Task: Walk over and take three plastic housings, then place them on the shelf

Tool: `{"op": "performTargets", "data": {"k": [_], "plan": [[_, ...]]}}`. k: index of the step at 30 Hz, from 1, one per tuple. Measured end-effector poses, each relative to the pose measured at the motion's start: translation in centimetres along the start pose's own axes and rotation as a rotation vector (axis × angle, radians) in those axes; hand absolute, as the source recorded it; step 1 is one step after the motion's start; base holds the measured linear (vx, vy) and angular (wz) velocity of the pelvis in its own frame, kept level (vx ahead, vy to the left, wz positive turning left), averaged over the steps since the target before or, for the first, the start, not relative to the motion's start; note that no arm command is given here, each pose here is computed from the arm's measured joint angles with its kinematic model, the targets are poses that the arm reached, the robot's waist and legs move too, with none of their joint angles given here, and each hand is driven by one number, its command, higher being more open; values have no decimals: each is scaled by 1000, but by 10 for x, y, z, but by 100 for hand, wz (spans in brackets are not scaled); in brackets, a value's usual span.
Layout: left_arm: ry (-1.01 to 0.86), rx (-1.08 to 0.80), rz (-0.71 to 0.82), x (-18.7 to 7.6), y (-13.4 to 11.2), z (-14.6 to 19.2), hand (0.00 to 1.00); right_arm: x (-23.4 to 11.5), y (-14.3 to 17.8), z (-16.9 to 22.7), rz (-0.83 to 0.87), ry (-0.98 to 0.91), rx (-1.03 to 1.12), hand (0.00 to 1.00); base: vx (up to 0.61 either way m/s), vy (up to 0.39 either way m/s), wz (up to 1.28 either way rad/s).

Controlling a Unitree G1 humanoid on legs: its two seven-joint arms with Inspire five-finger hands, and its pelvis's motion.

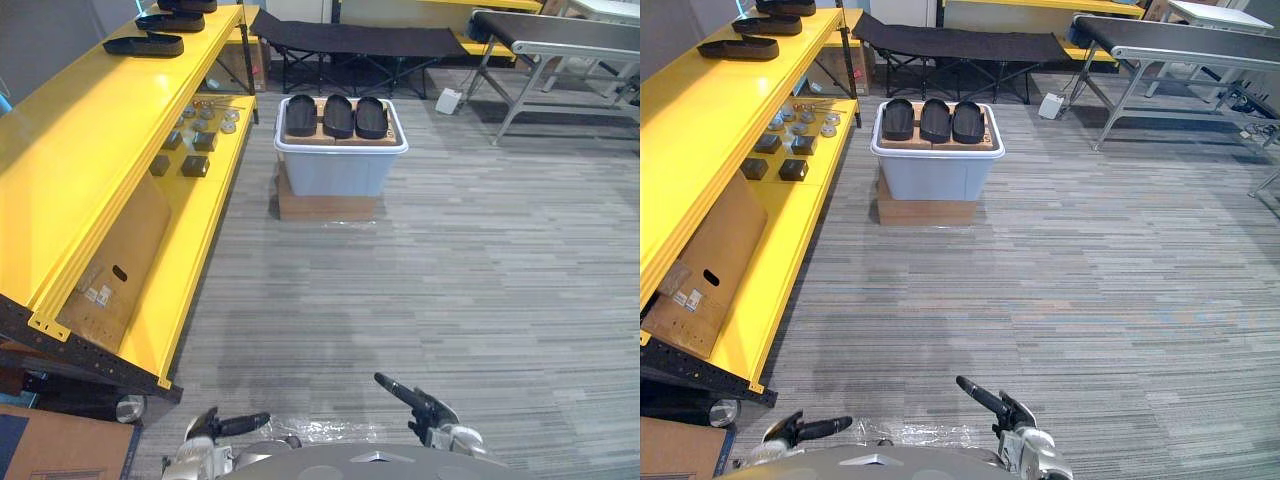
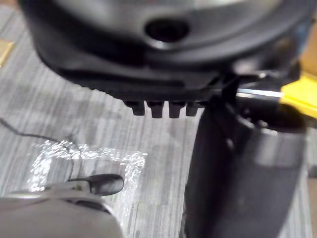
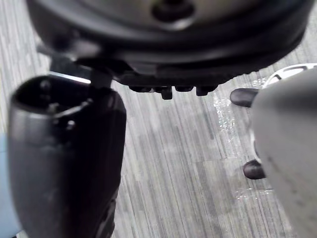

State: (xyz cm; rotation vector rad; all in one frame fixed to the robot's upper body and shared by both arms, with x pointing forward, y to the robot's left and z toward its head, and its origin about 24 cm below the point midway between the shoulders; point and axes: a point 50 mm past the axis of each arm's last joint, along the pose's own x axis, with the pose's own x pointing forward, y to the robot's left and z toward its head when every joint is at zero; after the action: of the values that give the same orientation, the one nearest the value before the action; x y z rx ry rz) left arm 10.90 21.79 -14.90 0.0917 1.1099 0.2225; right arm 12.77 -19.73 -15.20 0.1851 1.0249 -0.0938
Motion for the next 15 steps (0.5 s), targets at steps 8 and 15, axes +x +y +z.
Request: {"op": "performTargets", "data": {"k": [8,15], "plan": [[-98,55,-158,2,-30,34,100,5,4,27,8,-59,-43,100,8,4,-3],[-74,-36,-151,1,-32,27,100,5,1,23,-82,-55,7,100,-63,-3,-3]]}}
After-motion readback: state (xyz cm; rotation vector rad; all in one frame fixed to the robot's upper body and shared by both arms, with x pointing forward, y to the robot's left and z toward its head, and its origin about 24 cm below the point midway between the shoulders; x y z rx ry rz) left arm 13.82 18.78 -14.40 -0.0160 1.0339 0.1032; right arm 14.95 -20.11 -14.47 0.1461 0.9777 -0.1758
